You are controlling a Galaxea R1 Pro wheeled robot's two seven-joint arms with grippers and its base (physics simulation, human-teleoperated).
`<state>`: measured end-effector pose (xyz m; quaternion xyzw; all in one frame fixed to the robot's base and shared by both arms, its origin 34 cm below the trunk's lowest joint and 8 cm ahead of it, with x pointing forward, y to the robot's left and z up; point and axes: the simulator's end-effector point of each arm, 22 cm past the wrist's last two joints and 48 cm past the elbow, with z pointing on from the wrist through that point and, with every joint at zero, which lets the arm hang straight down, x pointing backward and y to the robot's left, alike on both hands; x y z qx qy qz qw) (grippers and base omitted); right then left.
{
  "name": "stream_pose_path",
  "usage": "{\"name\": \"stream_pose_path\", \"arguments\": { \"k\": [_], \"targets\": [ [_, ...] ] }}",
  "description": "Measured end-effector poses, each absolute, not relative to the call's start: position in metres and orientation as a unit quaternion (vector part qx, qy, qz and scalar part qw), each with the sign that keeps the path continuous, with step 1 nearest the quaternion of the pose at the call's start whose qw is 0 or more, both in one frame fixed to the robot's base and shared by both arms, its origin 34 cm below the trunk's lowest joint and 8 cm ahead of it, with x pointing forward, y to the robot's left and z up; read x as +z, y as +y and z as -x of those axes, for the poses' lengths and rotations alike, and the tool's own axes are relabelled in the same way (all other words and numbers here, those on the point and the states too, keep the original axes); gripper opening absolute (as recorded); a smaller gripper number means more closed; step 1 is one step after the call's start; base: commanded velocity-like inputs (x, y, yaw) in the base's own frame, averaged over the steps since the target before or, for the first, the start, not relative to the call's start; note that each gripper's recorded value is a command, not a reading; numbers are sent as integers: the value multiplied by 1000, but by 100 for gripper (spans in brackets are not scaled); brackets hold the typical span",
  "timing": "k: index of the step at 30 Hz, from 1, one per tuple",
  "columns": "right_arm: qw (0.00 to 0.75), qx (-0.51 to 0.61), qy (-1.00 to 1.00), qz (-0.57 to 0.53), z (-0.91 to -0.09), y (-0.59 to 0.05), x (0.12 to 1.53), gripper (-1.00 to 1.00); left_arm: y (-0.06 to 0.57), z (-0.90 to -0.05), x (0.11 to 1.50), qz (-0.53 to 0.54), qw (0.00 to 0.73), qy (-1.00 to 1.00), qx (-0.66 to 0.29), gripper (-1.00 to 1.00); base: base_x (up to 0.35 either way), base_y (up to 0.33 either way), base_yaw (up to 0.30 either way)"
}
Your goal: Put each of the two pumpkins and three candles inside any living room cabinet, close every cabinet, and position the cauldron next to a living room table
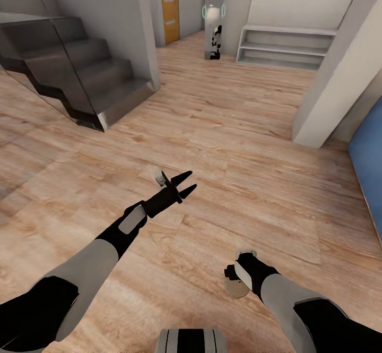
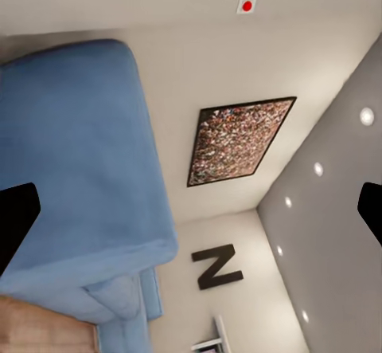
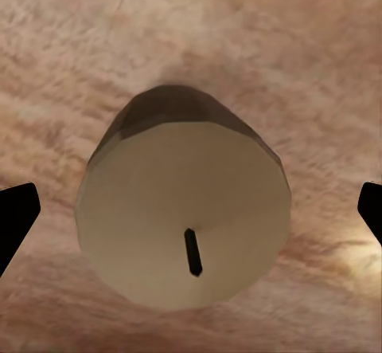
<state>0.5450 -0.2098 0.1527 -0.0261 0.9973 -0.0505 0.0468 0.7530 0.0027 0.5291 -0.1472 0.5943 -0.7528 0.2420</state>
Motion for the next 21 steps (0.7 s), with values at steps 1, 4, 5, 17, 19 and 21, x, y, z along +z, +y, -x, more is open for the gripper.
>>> {"name": "stream_pose_path", "arguments": {
  "k": [1, 4, 5, 17, 19, 21],
  "targets": [
    [45, -51, 997, 26, -544, -210, 151, 100, 3, -753, 526, 149, 241, 595, -753, 100, 0, 0, 0],
    [39, -50, 998, 27, -539, -210, 145, 100, 2, -753, 518, 153, 237, 596, -752, 100, 0, 0, 0],
    [37, -50, 998, 27, -538, -210, 143, 100, 2, -753, 515, 155, 236, 596, -751, 100, 0, 0, 0],
    [14, -51, 998, 29, -521, -210, 120, 100, 2, -753, 481, 173, 221, 602, -747, 100, 0, 0, 0],
    [10, -51, 998, 29, -518, -210, 116, 100, 2, -753, 475, 176, 219, 603, -747, 100, 0, 0, 0],
    [8, -53, 998, 35, -516, -211, 113, 100, 2, -753, 470, 179, 216, 604, -746, 100, 0, 0, 0]
  ]
}}
